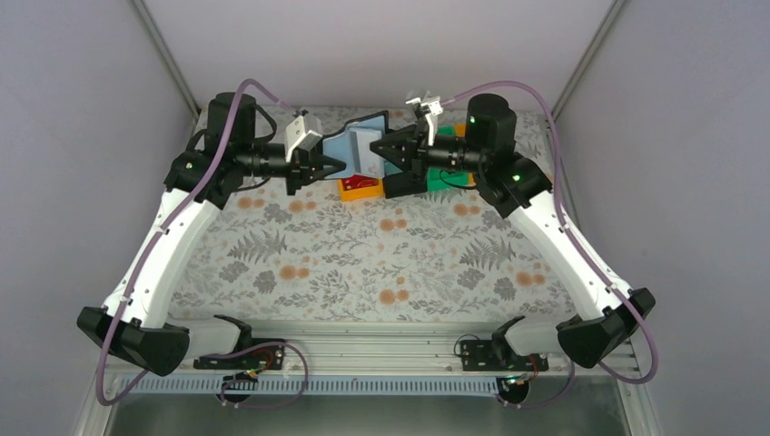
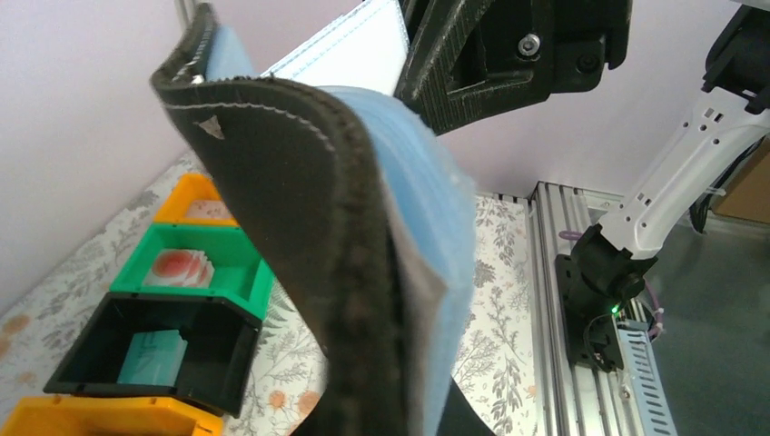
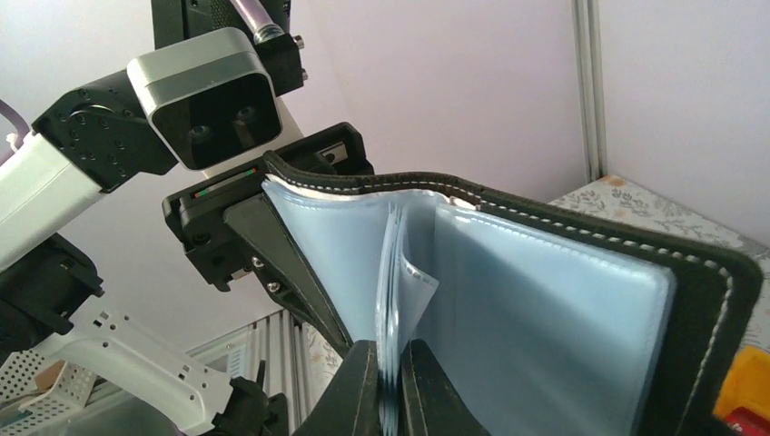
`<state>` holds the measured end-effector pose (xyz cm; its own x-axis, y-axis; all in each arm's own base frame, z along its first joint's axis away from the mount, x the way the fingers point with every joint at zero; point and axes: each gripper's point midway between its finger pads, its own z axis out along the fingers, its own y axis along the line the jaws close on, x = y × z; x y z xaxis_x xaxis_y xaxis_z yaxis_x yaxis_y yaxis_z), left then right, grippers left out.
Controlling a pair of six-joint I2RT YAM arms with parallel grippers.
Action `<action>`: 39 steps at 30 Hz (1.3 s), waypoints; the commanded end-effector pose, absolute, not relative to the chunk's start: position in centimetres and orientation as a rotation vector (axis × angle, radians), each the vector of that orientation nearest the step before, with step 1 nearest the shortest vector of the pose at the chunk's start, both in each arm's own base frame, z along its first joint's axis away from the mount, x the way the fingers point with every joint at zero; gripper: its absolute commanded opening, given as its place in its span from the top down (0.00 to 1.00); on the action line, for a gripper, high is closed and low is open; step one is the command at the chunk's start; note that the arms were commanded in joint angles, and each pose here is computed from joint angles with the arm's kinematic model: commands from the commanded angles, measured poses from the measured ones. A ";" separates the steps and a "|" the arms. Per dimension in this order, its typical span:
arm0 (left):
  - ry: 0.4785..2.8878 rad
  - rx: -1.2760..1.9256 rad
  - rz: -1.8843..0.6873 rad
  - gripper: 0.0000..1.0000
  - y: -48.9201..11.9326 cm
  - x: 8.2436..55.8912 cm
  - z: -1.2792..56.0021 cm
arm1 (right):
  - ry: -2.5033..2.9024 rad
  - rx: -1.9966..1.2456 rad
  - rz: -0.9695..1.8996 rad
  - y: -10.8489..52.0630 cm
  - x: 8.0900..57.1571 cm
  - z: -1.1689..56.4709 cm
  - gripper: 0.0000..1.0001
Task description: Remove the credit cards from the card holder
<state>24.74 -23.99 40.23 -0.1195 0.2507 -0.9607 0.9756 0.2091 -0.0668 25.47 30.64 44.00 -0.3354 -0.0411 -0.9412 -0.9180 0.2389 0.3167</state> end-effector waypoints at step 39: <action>1.482 1.170 -0.954 0.98 -23.7 24.6 43.1 | 1.367 -1.058 1.060 25.2 19.7 48.6 0.44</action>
<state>25.20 -23.94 41.38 -0.1151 0.2198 -0.9687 0.9710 0.2305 -0.0630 21.53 25.22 47.98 -0.0974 -0.0460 -0.9942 -0.9531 0.2919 0.0799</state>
